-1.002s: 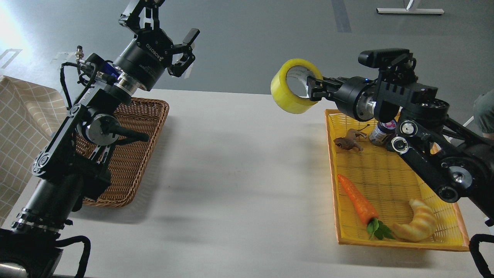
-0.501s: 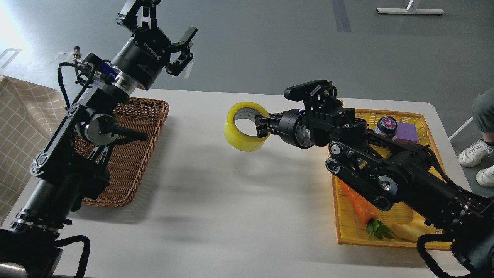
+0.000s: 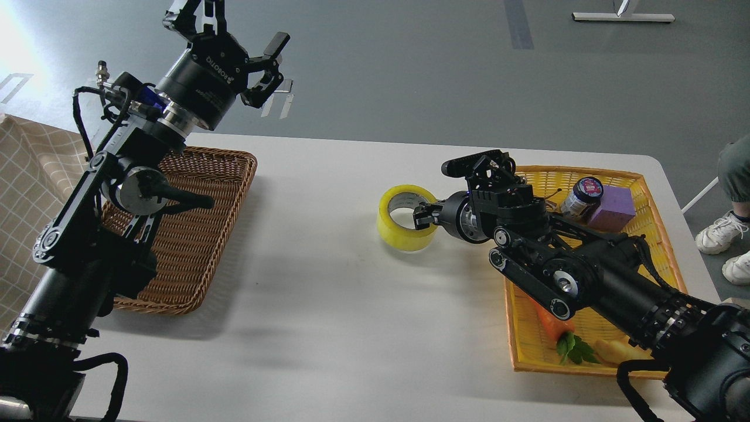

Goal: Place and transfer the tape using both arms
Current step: 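Lift the tape roll and carry it toward the table center, then set the tape roll on the table and open the right gripper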

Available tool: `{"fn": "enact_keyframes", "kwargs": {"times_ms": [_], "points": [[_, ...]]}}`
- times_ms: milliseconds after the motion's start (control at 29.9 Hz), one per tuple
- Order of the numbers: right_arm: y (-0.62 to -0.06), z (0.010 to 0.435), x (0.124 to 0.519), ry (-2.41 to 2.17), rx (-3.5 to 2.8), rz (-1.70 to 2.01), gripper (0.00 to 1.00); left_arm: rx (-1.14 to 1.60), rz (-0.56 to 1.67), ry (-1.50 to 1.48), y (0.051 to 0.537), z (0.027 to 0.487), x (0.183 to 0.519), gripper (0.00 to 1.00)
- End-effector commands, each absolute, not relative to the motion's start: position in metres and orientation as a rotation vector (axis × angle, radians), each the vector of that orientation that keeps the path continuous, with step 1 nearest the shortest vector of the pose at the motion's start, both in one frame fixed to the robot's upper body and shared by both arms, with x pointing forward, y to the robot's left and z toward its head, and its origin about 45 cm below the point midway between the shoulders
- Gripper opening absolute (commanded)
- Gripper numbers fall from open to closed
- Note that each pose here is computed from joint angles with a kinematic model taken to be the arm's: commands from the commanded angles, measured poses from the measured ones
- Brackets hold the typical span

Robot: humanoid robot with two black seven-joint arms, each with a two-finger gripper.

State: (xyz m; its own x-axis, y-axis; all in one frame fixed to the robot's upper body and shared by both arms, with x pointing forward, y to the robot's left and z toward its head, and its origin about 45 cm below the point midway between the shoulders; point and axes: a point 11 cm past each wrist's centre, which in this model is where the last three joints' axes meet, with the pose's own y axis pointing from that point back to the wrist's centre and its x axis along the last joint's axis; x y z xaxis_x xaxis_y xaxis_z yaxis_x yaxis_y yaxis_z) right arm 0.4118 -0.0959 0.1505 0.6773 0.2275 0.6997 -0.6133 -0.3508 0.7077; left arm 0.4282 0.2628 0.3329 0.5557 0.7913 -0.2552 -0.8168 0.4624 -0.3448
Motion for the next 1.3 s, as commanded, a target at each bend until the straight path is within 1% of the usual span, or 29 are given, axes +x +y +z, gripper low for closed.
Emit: {"fn": "enact_keyframes", "kwargs": {"times_ms": [0,401,869,1002,1270], "points": [[-0.096,0.152,0.413,-0.314,1.721,0.899,0.24,-0.457,0.993,0.061,0.265,0.332,0.428,0.98],[-0.084,0.166,0.412,-0.332,1.767,0.928,0.25,-0.455,0.994,0.064,0.265,0.331,0.428,0.98],[-0.072,0.152,0.392,-0.262,1.805,0.928,0.24,-0.454,1.002,0.064,0.266,0.331,0.428,0.98],[-0.070,0.153,0.390,-0.260,1.825,0.921,0.22,-0.455,1.004,0.067,0.267,0.330,0.428,0.98],[-0.067,0.150,0.386,-0.249,1.848,0.902,0.22,-0.455,1.006,0.068,0.268,0.330,0.428,0.98]]}}
